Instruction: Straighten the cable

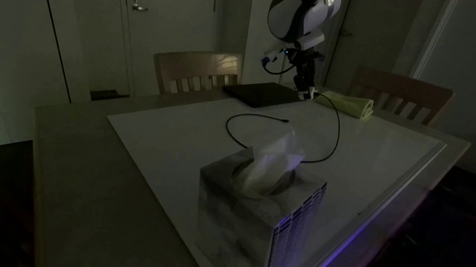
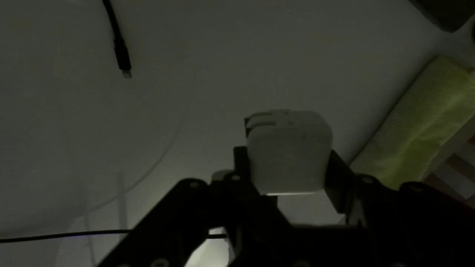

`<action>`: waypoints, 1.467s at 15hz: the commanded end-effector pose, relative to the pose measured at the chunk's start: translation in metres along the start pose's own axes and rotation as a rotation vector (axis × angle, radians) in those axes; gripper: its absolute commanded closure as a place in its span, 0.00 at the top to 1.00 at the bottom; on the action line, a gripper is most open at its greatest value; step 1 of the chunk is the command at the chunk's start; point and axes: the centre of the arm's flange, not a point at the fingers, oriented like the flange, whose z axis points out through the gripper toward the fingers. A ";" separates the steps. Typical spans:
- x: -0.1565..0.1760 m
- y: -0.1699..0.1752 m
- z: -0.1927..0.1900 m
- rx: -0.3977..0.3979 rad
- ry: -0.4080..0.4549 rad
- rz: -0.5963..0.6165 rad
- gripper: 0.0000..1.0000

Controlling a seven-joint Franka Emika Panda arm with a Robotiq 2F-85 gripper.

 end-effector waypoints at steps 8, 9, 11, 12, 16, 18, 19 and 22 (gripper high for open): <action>0.040 -0.029 0.014 -0.067 0.196 0.321 0.51; 0.039 -0.027 0.017 -0.064 0.200 0.316 0.51; 0.038 -0.025 0.017 -0.066 0.201 0.313 0.26; 0.040 -0.027 0.019 -0.070 0.207 0.322 0.26; 0.055 -0.036 0.042 -0.100 0.225 0.367 0.26; 0.070 -0.046 0.059 -0.182 0.212 0.380 0.26; 0.078 -0.052 0.068 -0.232 0.200 0.387 0.26; 0.096 -0.072 0.098 -0.330 0.178 0.402 0.26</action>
